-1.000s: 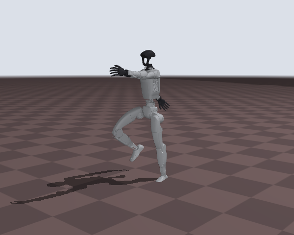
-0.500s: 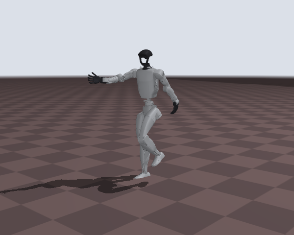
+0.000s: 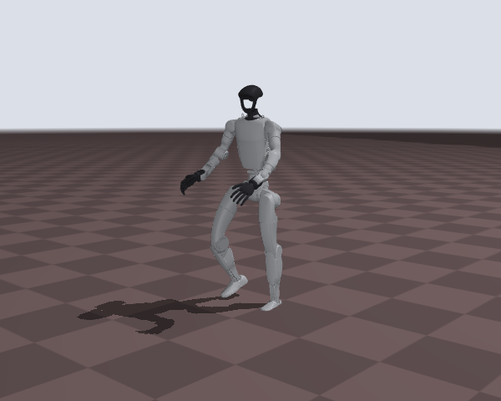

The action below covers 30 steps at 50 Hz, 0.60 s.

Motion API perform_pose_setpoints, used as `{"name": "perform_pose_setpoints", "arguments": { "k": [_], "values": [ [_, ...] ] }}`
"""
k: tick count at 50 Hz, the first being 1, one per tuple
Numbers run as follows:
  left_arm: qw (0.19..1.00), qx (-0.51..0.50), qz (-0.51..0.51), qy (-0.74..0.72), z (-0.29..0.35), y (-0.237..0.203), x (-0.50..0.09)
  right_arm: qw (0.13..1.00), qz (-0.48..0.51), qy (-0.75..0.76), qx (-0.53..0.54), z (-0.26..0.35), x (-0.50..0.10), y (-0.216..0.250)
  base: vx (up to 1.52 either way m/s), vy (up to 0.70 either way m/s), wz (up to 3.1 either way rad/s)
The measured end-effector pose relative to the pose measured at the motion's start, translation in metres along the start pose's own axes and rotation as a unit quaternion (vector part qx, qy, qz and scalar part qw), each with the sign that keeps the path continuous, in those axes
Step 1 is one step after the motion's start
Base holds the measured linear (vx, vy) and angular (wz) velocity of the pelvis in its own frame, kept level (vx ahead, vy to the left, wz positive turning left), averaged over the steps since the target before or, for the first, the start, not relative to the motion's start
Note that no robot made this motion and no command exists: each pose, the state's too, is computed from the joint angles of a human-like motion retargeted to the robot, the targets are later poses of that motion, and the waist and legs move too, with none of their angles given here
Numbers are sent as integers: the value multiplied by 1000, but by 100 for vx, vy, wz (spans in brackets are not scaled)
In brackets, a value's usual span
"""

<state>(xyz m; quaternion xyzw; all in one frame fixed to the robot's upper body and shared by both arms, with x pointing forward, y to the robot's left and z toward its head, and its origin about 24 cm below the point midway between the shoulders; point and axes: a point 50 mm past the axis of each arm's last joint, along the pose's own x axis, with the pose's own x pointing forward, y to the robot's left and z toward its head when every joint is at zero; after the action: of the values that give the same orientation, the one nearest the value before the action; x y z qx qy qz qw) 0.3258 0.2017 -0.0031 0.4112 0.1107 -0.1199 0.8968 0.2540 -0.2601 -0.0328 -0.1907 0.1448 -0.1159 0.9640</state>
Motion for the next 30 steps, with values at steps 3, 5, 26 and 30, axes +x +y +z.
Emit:
{"name": "perform_pose_setpoints", "arguments": {
  "k": [3, 5, 26, 30],
  "values": [
    [986, 100, 81, -103, 46, 83, -3, 996, 7, -58, -60, 18, -8, -27, -1, 1, 12],
    [969, 153, 126, -151, 69, 127, -19, 988, 2, -115, -99, 41, -12, -47, 3, 0, -59],
    [802, 449, 350, -182, 105, 256, -197, 696, -176, -450, -531, 275, -138, -174, 9, -10, -55],
    [789, 458, 382, -147, 93, 267, -217, 657, -190, -464, -563, 289, -147, -175, 2, -4, 28]
  ]
}}
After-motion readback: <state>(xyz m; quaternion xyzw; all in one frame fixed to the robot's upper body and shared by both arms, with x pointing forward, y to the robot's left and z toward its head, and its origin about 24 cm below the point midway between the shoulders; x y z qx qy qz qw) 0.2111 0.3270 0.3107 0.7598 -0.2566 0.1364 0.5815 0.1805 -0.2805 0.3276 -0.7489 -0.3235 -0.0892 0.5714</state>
